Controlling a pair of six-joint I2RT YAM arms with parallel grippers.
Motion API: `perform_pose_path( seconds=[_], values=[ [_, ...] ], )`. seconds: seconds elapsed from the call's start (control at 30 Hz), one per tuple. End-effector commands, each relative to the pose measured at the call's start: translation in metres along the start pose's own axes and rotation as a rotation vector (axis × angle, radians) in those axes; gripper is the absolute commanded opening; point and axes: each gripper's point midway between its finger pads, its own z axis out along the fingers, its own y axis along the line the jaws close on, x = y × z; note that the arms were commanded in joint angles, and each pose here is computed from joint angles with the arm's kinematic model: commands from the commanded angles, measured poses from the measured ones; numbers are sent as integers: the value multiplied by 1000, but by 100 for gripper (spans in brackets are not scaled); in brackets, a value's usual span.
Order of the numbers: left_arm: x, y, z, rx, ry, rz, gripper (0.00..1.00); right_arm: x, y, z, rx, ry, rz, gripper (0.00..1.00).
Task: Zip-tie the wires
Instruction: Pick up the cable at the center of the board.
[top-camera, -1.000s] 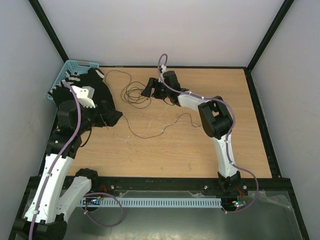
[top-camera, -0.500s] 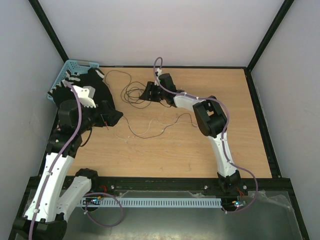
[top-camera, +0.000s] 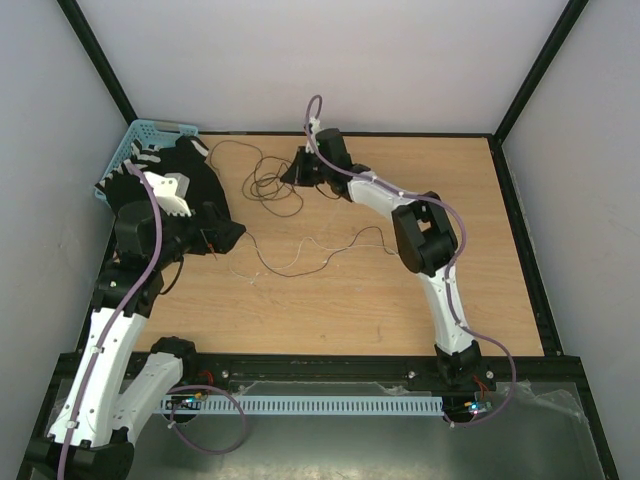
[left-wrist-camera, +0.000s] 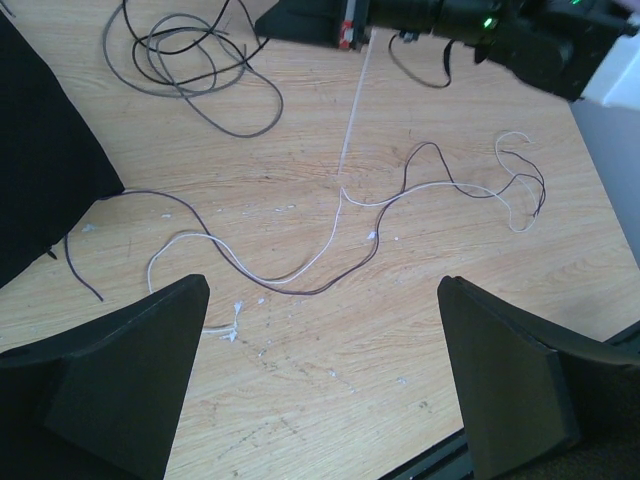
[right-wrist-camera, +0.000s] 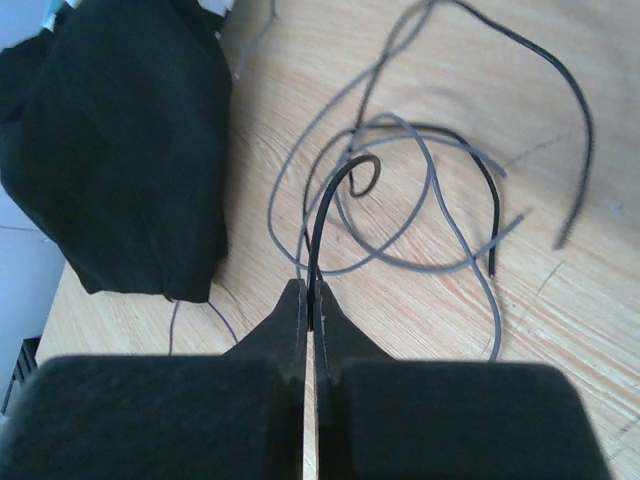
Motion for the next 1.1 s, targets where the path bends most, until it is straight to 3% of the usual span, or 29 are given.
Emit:
perform_pose_path(
  seconds=[0.0,0.27,0.4,0.73,1.07],
  values=[
    [-4,0,-1,-2,-19,12,99,-85,77,-49,-72,-148,-177,0],
    [-12,1,-2,-22,-39,0,99,-215,186,-151,-111,-481,-491,0],
    [-20,-3,-4,-11,-53,13,99,-249,224,-205,-126,-612,-560,0],
    [-33,-5,7,-2,-39,12,99,-249,272,-296,-218,-677,-670,0],
    [-37,-16,39,110,-4,-10,99,-243,251,-310,-172,-650,-662,0]
  ],
)
